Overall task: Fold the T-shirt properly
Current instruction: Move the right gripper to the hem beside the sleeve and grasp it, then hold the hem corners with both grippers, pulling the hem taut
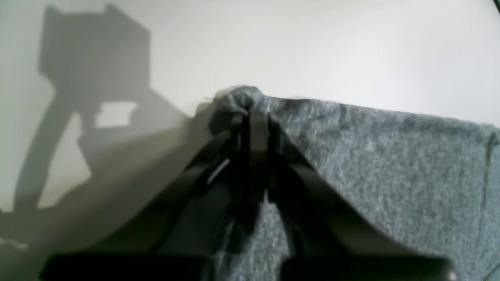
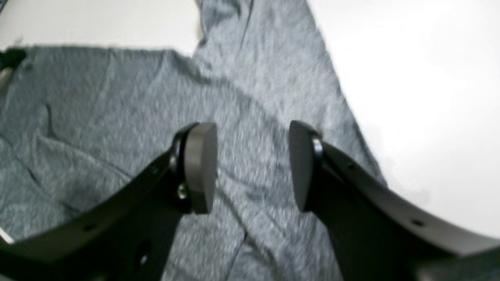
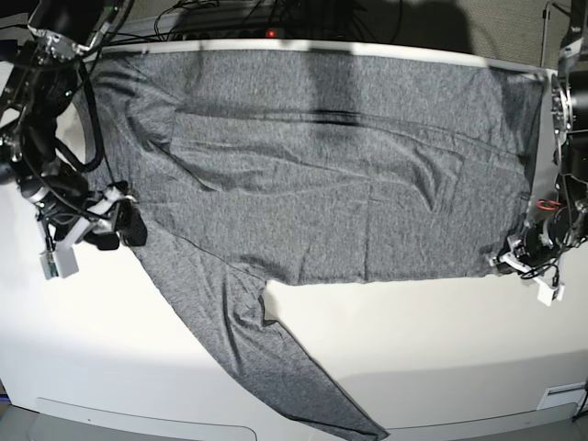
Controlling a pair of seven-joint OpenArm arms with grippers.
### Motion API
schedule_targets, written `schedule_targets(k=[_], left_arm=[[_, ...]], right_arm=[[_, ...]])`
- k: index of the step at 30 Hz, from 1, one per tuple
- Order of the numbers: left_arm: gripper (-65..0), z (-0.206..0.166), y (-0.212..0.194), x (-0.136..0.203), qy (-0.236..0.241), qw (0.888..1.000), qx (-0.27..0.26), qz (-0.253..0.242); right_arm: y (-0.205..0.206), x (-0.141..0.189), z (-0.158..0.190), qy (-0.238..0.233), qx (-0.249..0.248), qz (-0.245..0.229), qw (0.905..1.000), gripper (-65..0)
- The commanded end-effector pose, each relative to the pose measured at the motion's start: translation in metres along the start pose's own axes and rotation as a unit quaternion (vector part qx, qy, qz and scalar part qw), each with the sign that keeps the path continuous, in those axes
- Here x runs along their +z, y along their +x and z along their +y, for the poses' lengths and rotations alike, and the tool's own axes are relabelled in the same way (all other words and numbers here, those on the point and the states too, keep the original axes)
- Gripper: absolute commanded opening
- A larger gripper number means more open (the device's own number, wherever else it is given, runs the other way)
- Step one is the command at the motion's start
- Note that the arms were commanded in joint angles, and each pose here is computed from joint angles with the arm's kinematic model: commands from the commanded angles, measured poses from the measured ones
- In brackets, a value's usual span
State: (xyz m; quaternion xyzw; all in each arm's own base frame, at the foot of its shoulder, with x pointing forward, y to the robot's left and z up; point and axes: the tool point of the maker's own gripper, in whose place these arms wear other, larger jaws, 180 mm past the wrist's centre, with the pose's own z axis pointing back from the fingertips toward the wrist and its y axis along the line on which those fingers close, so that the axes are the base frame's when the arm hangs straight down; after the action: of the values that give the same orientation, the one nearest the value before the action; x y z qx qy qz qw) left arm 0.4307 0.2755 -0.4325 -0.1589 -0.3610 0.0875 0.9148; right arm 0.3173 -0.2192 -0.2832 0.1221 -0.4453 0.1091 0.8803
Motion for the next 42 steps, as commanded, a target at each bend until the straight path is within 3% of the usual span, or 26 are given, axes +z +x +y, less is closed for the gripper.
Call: schedule_targets(k=[1, 5, 9, 16, 22, 27, 36, 42], left_arm=[[-65.0, -0.003, 0.033, 0.006, -0.005, 0.999, -0.008, -0.033], [-65.0, -0.007, 0.044, 0.006, -0.008, 0.999, -0.01, -0.041], [-65.0, -0.009, 0.051, 0.007, -0.01, 0.999, -0.012, -0.047], [-65.0, -0.009, 0.051, 0.007, -0.01, 0.999, -0.012, -0.047], [-65.0, -0.009, 0.05, 0.007, -0.01, 0.999, -0.012, -0.046], [-65.0, -0.009, 0.049, 0.007, -0.01, 0.999, -0.012, -0.041], [-65.0, -0.009, 0.048, 0.007, -0.01, 0.999, -0.012, -0.041], [-65.0, -0.009, 0.047, 0.007, -0.01, 0.999, -0.012, -0.037]], right_arm=[[0.012, 0.001, -0.008, -0.009, 0.01, -0.015, 0.9998, -35.0], [-0.003, -0.016, -0.025, -0.011, -0.027, 0.005, 0.9995, -34.0], [-0.011, -0.033, -0.046, -0.015, -0.056, 0.02, 0.9981, -26.7], [0.013, -0.058, -0.082, -0.052, -0.052, 0.01, 0.9972, -26.4], [0.016, -0.106, -0.079, -0.036, -0.04, 0.049, 0.9974, -26.4], [-0.011, -0.138, -0.068, -0.016, -0.046, 0.119, 0.9916, -26.4], [-0.044, -0.146, -0.09, -0.068, -0.051, 0.142, 0.9861, -26.5], [-0.06, -0.146, -0.087, -0.058, -0.066, 0.163, 0.9826, -26.5]])
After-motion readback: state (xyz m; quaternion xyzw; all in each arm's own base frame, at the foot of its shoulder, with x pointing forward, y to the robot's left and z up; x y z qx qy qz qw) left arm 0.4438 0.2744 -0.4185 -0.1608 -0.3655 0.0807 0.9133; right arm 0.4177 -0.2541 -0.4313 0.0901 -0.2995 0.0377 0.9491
